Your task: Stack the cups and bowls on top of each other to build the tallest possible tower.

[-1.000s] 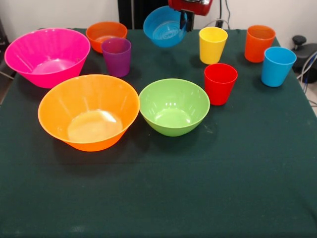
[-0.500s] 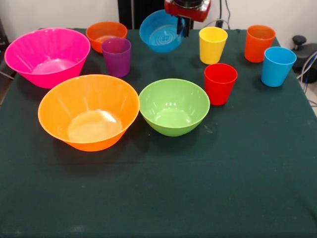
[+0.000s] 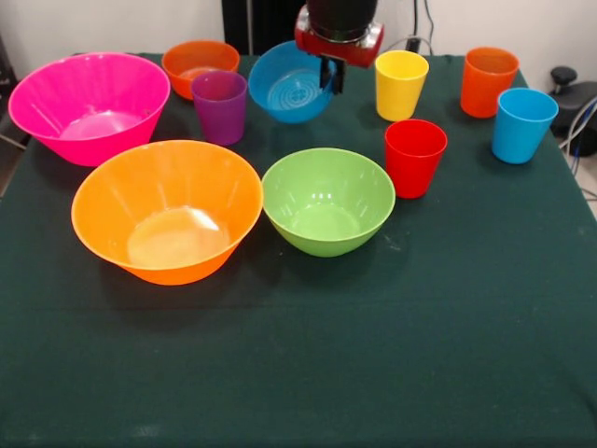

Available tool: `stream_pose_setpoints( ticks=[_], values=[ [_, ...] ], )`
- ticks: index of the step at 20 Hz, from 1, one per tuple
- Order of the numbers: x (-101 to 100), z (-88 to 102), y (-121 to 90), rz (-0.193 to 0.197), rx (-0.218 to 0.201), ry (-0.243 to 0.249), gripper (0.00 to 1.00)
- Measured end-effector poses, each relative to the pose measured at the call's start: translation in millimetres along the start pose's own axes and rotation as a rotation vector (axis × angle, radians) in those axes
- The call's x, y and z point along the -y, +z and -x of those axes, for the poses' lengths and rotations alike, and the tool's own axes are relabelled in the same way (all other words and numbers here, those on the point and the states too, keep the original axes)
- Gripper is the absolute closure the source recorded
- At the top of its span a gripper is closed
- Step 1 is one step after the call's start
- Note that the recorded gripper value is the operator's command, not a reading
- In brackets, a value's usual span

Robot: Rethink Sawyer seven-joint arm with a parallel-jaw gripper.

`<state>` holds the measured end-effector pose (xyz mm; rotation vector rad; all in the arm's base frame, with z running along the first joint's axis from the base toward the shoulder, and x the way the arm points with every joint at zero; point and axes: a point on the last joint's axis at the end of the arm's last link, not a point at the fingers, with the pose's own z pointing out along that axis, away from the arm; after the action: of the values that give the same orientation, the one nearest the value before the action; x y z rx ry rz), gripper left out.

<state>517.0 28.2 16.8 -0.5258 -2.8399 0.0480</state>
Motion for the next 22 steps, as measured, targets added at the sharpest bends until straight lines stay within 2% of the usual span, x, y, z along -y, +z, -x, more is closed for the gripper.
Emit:
stream_pose_setpoints(
  ticks=[7, 17, 22],
  values=[
    [-6.6, 17.7, 1.2, 0.015, 0.005, -0.005, 1.0],
    [-15.0, 40.0, -8.1, 0.002, -0.06, -0.011, 1.0],
    [-17.4, 57.0, -9.3, -0.001, -0.066, -0.007, 1.0]
  ],
)
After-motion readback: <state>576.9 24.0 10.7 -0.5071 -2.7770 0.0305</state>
